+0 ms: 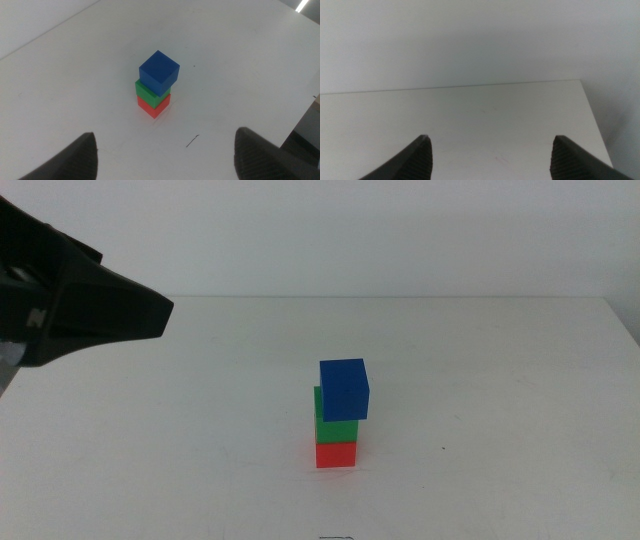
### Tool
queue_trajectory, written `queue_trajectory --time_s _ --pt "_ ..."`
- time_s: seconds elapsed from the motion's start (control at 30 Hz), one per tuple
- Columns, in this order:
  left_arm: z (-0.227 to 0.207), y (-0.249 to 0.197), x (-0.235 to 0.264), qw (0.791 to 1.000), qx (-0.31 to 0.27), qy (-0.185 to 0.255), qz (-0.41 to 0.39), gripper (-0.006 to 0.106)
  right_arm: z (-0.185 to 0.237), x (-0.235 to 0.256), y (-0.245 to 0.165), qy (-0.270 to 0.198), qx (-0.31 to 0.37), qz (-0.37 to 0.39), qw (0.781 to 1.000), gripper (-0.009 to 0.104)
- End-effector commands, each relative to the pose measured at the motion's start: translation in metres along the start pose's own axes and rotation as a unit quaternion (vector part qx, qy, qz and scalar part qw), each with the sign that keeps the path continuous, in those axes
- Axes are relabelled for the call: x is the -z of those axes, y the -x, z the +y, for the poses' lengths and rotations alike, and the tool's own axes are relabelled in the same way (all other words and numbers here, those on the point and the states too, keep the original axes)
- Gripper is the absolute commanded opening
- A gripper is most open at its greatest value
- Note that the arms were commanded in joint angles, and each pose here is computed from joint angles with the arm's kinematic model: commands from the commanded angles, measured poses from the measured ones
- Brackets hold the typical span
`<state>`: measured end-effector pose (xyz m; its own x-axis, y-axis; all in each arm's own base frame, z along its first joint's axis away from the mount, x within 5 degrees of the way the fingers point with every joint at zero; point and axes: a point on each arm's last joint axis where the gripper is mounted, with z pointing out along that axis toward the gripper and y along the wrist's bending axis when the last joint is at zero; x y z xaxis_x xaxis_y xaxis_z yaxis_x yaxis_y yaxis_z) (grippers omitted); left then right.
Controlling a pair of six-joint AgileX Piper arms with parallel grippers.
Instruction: Stack red cubes first, then green, then blue cubes in a specific spot.
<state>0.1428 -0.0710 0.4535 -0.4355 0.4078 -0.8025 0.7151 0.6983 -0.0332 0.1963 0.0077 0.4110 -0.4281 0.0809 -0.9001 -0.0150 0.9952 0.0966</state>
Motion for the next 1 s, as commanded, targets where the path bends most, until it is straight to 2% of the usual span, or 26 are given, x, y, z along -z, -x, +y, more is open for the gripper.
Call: queue_trajectory --time_s 0.0,0.2,0.27,0.33,0.37,0.47,0.53,0.63,0.73,0.97 --pt "-0.004 0.009 0.008 0.999 0.000 0.002 -0.044 0.094 0.000 0.010 0.014 0.000 0.012 -0.062 0.998 0.060" --pt "-0.004 0.009 0.008 0.999 0.000 0.003 -0.044 0.094 -0.001 0.010 0.014 -0.003 0.015 -0.060 0.998 0.060" --pt "0.003 0.005 0.015 0.995 -0.009 0.073 -0.071 0.094 -0.001 0.010 0.014 -0.002 0.015 -0.060 0.998 0.060" --pt "0.010 -0.001 0.026 0.978 -0.017 0.162 -0.127 0.094 -0.001 0.010 0.014 -0.002 0.015 -0.060 0.998 0.060" --pt "0.015 -0.006 0.030 0.964 -0.020 0.212 -0.160 0.094 -0.001 0.010 0.014 -0.002 0.015 -0.060 0.998 0.060" --pt "0.025 -0.025 0.040 0.915 -0.020 0.325 -0.239 0.094 -0.001 0.010 0.014 -0.002 0.015 -0.060 0.998 0.060" --pt "0.029 -0.039 0.042 0.885 -0.011 0.372 -0.279 0.094 -0.001 0.010 0.014 -0.002 0.015 -0.060 0.998 0.060" --pt "0.030 -0.060 0.046 0.860 0.050 0.401 -0.311 0.094 -0.001 0.010 0.014 -0.003 0.015 -0.060 0.998 0.060" --pt "0.032 -0.076 0.044 0.853 0.102 0.412 -0.302 0.094 -0.001 0.010 0.014 -0.003 0.015 -0.060 0.998 0.060" --pt "0.032 -0.086 0.038 0.857 0.107 0.418 -0.281 0.094 -0.001 0.010 0.014 -0.003 0.015 -0.060 0.998 0.060"
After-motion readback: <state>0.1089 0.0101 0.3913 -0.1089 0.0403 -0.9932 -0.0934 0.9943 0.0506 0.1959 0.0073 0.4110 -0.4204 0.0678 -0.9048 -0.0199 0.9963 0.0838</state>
